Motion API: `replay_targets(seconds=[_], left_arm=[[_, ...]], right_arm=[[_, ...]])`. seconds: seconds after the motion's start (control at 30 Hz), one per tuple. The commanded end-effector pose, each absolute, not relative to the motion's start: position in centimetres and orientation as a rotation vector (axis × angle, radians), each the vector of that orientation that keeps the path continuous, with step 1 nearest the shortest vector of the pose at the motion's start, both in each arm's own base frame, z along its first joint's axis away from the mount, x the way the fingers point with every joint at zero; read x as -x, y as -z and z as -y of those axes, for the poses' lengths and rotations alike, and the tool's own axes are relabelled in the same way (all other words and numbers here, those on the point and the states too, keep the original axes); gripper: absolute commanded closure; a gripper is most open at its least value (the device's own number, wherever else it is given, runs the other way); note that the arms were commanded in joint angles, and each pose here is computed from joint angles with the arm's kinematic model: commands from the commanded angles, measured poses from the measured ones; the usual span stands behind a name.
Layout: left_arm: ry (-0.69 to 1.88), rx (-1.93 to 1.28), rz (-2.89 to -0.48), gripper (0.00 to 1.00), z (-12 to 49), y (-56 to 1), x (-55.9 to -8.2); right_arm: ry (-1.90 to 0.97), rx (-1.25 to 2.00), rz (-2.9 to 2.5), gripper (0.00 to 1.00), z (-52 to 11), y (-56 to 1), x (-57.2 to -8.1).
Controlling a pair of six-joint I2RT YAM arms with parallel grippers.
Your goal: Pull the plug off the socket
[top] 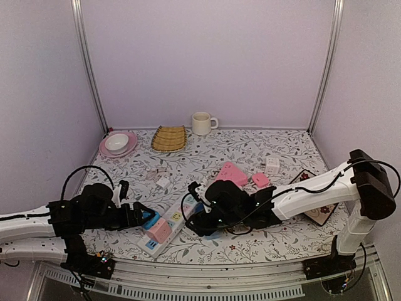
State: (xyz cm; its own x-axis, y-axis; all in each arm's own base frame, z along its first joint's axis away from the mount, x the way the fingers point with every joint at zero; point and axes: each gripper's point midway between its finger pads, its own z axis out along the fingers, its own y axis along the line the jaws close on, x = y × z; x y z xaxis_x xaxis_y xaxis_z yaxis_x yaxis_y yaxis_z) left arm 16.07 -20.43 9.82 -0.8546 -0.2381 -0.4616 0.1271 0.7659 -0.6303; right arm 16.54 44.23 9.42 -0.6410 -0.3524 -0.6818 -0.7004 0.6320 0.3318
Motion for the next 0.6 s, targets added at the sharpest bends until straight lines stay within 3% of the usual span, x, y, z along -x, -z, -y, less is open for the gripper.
replay_targets(seconds=[0.0,0.23,0.57], left_arm=[[0.905,0.036,-2.45,0.08,20.6,-9.4,-15.5],[0.905,0.034,-2.441,0.08,20.5,-9.6,-15.5],[0.892,0.026,-2.44,0.08,20.7,-9.7,-15.8]], right_arm=[[-0.792,0.825,-2.294,0.47,-46.6,-8.6,-16.7],[-0.796,0.839,-2.357,0.66,-48.3,-5.6,-18.7],[-0.878,0.802,-2.358,0.7,-51.4,-5.2,-23.8]])
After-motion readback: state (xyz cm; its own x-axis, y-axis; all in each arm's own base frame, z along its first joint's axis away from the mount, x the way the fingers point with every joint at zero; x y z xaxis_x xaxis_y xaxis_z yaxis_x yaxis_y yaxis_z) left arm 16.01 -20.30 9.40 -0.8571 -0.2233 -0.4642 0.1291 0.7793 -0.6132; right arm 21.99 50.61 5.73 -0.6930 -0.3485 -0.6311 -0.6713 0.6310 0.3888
